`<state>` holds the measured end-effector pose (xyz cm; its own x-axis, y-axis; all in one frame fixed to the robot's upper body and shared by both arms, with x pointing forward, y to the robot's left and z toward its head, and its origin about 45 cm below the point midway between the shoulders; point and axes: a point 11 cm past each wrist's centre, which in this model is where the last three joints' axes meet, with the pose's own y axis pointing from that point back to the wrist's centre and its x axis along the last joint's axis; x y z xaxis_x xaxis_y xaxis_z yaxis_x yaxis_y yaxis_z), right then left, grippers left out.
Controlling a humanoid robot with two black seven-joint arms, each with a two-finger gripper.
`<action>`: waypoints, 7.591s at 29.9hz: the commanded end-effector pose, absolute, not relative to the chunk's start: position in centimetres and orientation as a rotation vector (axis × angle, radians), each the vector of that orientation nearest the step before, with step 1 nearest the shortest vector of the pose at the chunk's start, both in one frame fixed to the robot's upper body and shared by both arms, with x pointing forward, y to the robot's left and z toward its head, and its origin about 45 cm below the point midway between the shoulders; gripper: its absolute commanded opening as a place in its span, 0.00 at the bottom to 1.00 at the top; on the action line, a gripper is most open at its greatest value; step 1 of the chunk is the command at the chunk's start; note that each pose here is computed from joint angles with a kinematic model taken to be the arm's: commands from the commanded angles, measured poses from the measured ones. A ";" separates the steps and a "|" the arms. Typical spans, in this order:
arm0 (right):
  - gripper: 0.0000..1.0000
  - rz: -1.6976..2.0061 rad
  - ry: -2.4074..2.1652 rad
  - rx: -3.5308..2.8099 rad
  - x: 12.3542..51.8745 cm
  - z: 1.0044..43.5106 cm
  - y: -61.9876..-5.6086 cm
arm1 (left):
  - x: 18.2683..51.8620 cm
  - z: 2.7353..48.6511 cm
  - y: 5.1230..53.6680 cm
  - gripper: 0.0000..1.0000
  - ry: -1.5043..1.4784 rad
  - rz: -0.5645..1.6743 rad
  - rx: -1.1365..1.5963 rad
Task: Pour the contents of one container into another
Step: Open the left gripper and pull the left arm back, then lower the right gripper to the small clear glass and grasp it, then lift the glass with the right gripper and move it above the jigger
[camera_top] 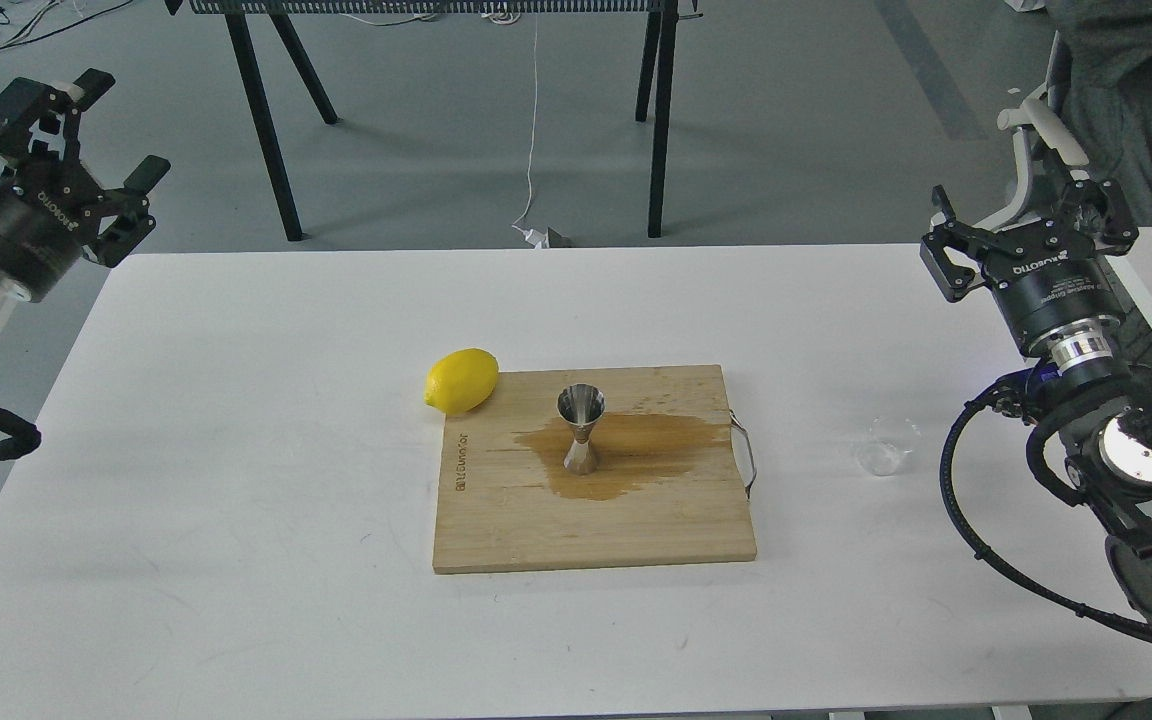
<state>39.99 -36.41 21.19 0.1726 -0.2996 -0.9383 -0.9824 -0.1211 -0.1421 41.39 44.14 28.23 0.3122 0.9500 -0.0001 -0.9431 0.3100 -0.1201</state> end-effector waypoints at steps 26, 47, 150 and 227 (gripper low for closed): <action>0.99 1.396 1.484 -1.085 23.8 12.7 -39.2 | 40.6 25.2 44.6 1.00 0.023 1.307 -0.142; 0.99 1.609 1.685 -1.040 26.0 9.3 -35.6 | 39.8 23.4 44.8 1.00 0.058 1.320 -0.124; 0.58 1.597 1.793 -1.048 31.0 4.9 -32.0 | 38.5 20.1 45.5 1.00 0.124 1.366 -0.092; 0.40 0.696 1.398 -2.781 36.0 18.6 -11.6 | 38.7 19.1 44.8 1.00 0.151 1.374 -0.112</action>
